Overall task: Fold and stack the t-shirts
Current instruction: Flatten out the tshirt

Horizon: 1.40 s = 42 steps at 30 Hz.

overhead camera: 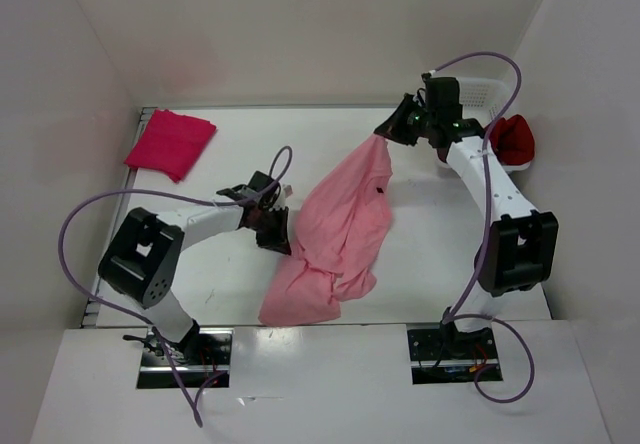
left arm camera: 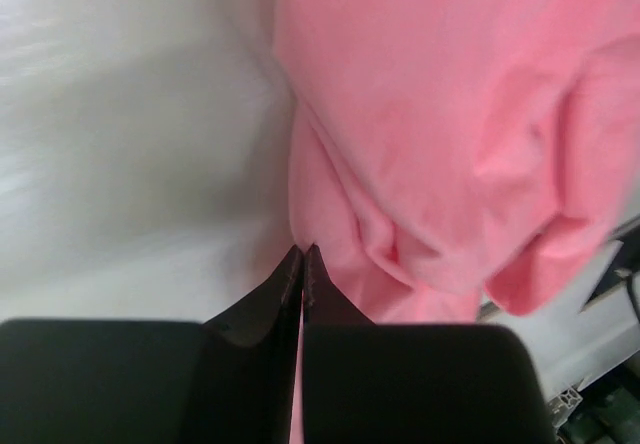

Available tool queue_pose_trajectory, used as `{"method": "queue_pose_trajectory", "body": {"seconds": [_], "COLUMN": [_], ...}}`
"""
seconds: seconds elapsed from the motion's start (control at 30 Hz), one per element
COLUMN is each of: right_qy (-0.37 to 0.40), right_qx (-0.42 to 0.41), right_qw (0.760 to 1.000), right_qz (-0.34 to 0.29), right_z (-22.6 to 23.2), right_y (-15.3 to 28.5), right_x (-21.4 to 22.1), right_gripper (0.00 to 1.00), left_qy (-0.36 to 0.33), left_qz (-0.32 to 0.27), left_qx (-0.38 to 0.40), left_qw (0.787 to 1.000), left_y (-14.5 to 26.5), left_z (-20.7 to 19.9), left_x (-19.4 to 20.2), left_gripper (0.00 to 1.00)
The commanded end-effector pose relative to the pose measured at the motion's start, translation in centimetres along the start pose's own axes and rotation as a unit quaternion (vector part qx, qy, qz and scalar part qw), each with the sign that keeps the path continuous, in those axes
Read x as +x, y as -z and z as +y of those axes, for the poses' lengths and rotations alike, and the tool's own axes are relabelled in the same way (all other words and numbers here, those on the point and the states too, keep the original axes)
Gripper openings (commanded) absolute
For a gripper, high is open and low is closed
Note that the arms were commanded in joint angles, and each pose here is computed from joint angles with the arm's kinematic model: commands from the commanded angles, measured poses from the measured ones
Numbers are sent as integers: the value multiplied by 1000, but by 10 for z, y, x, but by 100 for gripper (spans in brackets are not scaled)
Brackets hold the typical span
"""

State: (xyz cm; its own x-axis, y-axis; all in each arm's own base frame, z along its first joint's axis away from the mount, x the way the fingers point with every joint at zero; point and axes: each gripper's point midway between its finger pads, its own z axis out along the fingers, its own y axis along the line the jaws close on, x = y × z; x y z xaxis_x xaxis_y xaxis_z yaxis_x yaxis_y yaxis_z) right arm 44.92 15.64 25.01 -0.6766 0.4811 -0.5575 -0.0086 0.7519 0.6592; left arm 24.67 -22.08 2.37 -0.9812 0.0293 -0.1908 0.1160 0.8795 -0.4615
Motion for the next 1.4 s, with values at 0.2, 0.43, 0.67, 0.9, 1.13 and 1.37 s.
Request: {"method": "queue_pose_trajectory", "body": {"seconds": [0.2, 0.43, 0.67, 0.9, 1.13, 1.37], "right_qy": [75, 141, 189, 151, 60, 37], "right_qx": [-104, -190, -283, -251, -136, -12], "right_qw": [988, 959, 919, 941, 988, 999], "right_qz": [-87, -159, -201, -169, -51, 0], "right_z": [101, 165, 223, 190, 65, -20], "right_y": [130, 234, 318, 260, 57, -75], "right_x": [-42, -51, -50, -72, -72, -72], "right_gripper": [0, 0, 0, 0, 0, 0], "left_qy": [-11, 0, -7, 3, 49, 43], "left_qz": [-249, -383, -496, -492, -349, -326], "left_qx": [23, 12, -31, -67, -105, -187], "left_qw": [968, 924, 868, 868, 930, 926], "left_y": [190, 301, 405, 395, 227, 158], "left_z": [-49, -50, -57, -39, 30, 82], "left_x": [-111, -117, -116, -116, -143, -225], "left_gripper": [0, 0, 0, 0, 0, 3]}}
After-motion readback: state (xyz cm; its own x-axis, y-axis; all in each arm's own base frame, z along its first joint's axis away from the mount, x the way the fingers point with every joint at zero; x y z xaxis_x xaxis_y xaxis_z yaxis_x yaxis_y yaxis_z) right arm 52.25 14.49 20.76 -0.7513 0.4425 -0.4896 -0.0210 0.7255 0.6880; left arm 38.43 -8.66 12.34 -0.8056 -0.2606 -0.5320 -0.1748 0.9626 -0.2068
